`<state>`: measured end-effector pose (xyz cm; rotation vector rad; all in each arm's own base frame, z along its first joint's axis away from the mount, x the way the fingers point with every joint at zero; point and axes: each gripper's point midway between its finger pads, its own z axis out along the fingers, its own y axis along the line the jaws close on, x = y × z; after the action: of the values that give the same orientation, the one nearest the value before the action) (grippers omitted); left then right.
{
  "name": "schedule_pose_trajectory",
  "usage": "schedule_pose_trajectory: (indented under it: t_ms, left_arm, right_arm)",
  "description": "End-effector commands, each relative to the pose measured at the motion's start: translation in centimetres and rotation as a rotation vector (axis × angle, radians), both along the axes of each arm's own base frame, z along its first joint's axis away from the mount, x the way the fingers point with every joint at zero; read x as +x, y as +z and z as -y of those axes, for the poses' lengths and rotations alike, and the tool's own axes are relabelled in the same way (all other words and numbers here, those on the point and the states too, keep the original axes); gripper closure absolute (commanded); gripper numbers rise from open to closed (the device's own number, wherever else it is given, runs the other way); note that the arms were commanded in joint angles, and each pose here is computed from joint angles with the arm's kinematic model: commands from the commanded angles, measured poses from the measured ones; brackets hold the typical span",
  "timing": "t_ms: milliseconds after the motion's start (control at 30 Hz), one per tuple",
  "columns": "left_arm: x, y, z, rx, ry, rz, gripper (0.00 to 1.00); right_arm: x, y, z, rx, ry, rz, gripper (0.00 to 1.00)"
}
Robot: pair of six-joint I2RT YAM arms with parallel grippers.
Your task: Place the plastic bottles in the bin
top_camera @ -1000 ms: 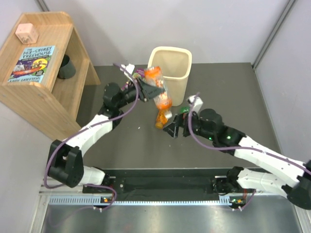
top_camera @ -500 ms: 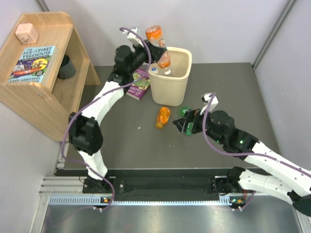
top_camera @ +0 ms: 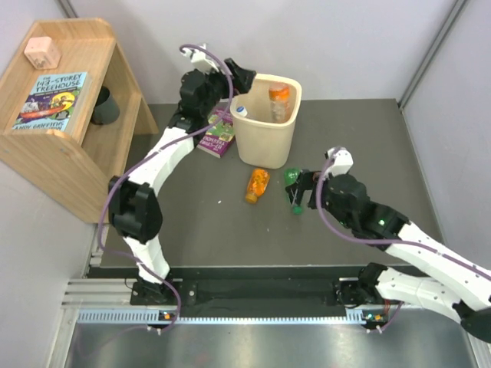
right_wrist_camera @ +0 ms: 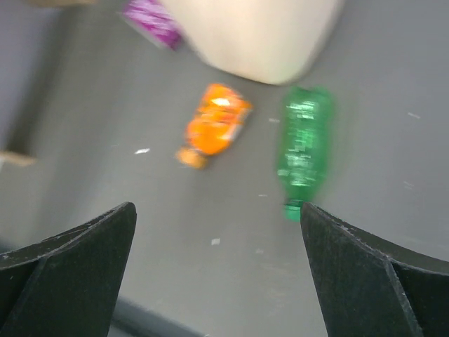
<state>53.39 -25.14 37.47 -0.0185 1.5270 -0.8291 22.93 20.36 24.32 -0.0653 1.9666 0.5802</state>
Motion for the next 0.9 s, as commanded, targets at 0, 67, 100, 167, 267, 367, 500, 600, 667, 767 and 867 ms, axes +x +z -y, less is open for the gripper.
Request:
schedule_pose_trajectory:
  t_ms: [0, 67, 100, 167, 267, 367, 500, 600, 667, 767, 867]
  left_arm:
    - [-6.0, 9.0, -4.0, -0.111, 0.094, 0.079, 0.01]
    - [-7.4, 5.4, -4.7, -0.101, 0.11, -0.018, 0.01]
    - [-9.6, 6.1, -5.3, -0.115, 0.103, -0.019, 0.01]
    - [-11.5, 1.3, -5.8, -0.079, 0.109, -0.119, 0.01]
    - [-15.6, -3.0, -8.0, -0.055, 0.165, -0.195, 0.01]
    - [-19.3, -6.9, -10.5, -0.042, 0.228, -0.272, 0.01]
    - [-22.9, -10.3, -12.4, -0.02, 0.26, -0.34, 0.01]
    - [-24.4, -12.0, -12.7, -0.024, 0.251, -0.382, 0.01]
    - [-24.9, -12.7, -12.5, -0.025, 0.233, -0.402, 0.01]
    - [-25.3, -13.4, -12.4, -0.016, 0.225, -0.424, 0.01]
    - [-25.3, -13.6, -12.3, -0.005, 0.216, -0.43, 0.01]
  right_arm:
    - [3.4, -3.1, 3.0, -0.166, -0.238, -0.079, 0.0]
    - [4.9, -4.6, 4.0, -0.236, -0.289, -0.109, 0.0]
    - [5.7, -6.3, 3.7, -0.289, -0.286, -0.145, 0.0]
    - [7.2, -7.3, 3.5, -0.31, -0.287, -0.166, 0.0]
    - [9.5, -9.6, 3.1, -0.32, -0.297, -0.21, 0.0]
    - [11.5, -12.0, 3.2, -0.341, -0.321, -0.266, 0.0]
    - [13.6, -15.3, 2.6, -0.358, -0.316, -0.336, 0.0]
    - [14.3, -16.9, 1.7, -0.36, -0.293, -0.368, 0.0]
    - [14.6, -17.4, 0.8, -0.342, -0.273, -0.381, 0.01]
    - [14.1, -19.5, 0.8, -0.361, -0.273, -0.435, 0.05]
    - [13.3, -20.7, 1.0, -0.363, -0.274, -0.472, 0.16]
